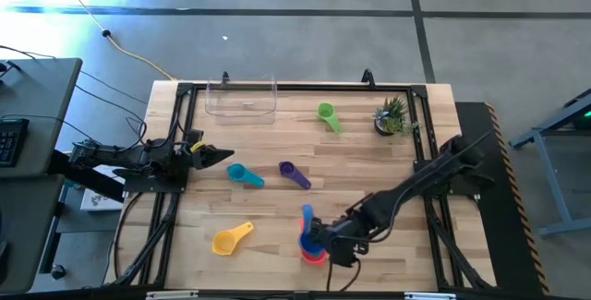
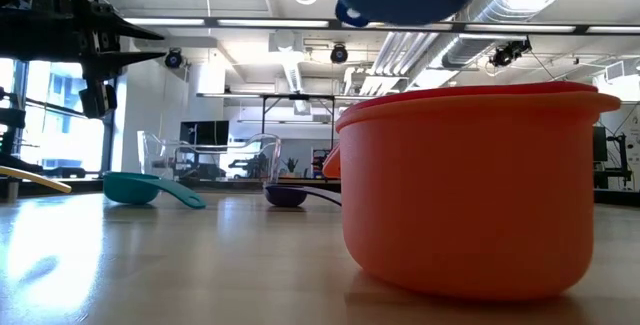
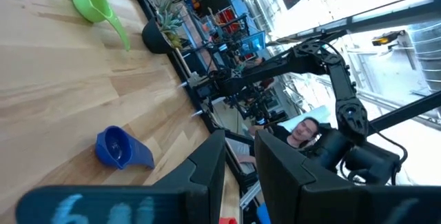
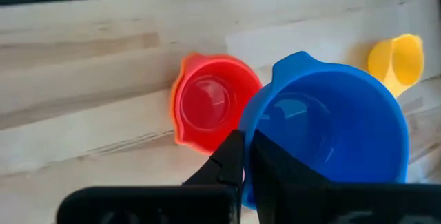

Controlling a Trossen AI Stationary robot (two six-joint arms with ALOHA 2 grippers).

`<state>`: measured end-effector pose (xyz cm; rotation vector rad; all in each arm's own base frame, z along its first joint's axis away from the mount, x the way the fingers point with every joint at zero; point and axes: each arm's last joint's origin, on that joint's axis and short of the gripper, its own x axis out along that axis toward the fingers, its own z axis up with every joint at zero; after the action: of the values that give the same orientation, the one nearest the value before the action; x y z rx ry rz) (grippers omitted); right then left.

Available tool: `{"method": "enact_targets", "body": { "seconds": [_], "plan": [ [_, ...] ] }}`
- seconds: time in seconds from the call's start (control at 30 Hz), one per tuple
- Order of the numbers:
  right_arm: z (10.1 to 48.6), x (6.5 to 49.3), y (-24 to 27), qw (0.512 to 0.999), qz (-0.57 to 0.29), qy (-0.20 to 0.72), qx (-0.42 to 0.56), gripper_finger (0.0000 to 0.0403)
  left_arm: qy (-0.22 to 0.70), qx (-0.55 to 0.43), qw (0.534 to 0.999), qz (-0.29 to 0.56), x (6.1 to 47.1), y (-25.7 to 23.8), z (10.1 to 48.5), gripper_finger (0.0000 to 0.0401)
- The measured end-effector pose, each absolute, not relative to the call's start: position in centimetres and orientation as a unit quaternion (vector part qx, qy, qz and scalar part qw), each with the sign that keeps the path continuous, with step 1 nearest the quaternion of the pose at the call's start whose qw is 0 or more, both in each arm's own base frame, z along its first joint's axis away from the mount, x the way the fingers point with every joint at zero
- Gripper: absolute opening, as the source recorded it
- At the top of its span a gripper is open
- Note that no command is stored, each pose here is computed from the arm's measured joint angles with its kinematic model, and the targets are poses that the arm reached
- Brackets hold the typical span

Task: Nest measuring cups in basket
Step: Stack the blue measuring cup on the red measuring cup

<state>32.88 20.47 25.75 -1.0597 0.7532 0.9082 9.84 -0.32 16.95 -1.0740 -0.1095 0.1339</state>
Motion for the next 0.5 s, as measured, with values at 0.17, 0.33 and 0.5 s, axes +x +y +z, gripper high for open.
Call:
{"method": "enact_targets", "body": {
  "seconds": [0.17, 0.33, 0.5],
  "plan": [
    [25.0, 32.6, 21.5, 0.676, 0.427, 0.331, -0.501, 0.0005, -0.052, -0.511, 0.856, 0.064, 9.8, -0.3, 17.0, 0.0071],
    [24.0, 32.5, 22.4, 0.656, 0.444, 0.328, -0.515, 0.0005, -0.052, -0.511, 0.856, 0.064, 9.8, -0.3, 17.0, 0.0071],
    [22.8, 32.7, 22.9, 0.639, 0.449, 0.334, -0.528, 0.0005, -0.052, -0.511, 0.856, 0.064, 9.8, -0.3, 17.0, 0.0071]
  ]
}}
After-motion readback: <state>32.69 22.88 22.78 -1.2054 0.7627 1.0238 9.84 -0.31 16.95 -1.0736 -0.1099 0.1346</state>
